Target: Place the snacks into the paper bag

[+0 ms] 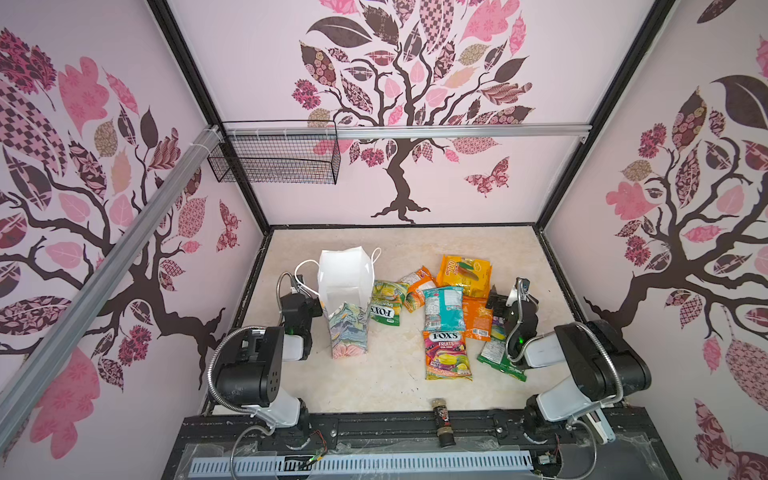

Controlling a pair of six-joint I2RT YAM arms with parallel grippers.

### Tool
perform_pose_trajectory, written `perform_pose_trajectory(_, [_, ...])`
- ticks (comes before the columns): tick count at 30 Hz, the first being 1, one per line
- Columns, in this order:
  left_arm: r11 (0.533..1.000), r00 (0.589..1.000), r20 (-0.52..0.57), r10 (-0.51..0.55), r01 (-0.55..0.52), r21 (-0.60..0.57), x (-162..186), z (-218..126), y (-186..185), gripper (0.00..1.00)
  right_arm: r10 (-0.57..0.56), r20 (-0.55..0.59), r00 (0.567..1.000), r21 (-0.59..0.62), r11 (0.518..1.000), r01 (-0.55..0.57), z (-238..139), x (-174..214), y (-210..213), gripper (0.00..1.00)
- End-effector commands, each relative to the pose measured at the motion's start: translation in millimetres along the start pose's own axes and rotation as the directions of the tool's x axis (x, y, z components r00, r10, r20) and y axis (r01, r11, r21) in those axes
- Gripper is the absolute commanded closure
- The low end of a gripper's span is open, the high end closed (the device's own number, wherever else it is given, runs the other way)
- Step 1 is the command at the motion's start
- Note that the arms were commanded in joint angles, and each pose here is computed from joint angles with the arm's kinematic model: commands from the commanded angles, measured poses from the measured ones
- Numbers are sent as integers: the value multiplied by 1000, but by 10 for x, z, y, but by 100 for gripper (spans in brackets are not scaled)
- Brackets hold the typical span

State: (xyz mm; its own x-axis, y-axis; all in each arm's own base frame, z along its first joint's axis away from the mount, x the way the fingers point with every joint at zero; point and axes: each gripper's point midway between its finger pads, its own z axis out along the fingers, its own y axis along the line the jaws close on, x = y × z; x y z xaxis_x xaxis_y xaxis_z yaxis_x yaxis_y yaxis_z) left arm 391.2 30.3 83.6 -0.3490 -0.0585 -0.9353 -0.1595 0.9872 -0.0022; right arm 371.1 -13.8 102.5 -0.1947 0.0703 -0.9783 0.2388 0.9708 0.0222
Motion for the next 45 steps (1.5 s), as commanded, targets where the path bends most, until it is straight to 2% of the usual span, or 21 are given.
perform_pose_trajectory(1, [1000, 999, 50, 1, -1, 1, -188, 20, -17, 2, 14, 44, 999, 10, 1000, -15, 30, -156, -2, 1])
perform_pose_trajectory(11, [1000, 999, 49, 2, -2, 1, -185, 21, -18, 2, 26, 20, 999, -4, 1000, -26, 72, -132, -10, 1])
perform_pose_trajectory(30, [1000, 997, 74, -3, 3, -1, -257, 15, -15, 2, 25, 50, 998, -11, 1000, -25, 43, -204, -7, 1])
perform_pose_trajectory(33, [999, 1000, -22, -10, 9, -54, -413, -5, 57, 2, 29, 68, 997, 8, 1000, -30, -12, -340, -42, 0])
perform_pose_trajectory(36, [987, 993, -38, -112, 107, -117, -632, -141, 157, 2, 28, 44, 999, -36, 999, -26, -44, -533, 49, 0])
perform_pose_trajectory(38, [976, 980, -29, -197, 193, -105, -782, -284, 141, 2, 106, 10, 994, -107, 989, -105, -83, -735, 183, 1])
perform_pose_trajectory(40, [962, 968, -36, -250, 244, -127, -899, -442, 184, 2, 151, -45, 988, -198, 968, -157, -120, -951, 413, 2])
perform_pose_trajectory(42, [921, 937, -29, -349, 336, -198, -1059, -615, 317, 2, 175, -109, 979, -186, 963, -193, -192, -1189, 655, 5])
perform_pose_trajectory(45, [895, 906, -96, -412, 383, -229, -1201, -812, 359, 2, 159, -99, 982, -265, 947, -179, -478, -1631, 1248, 5])
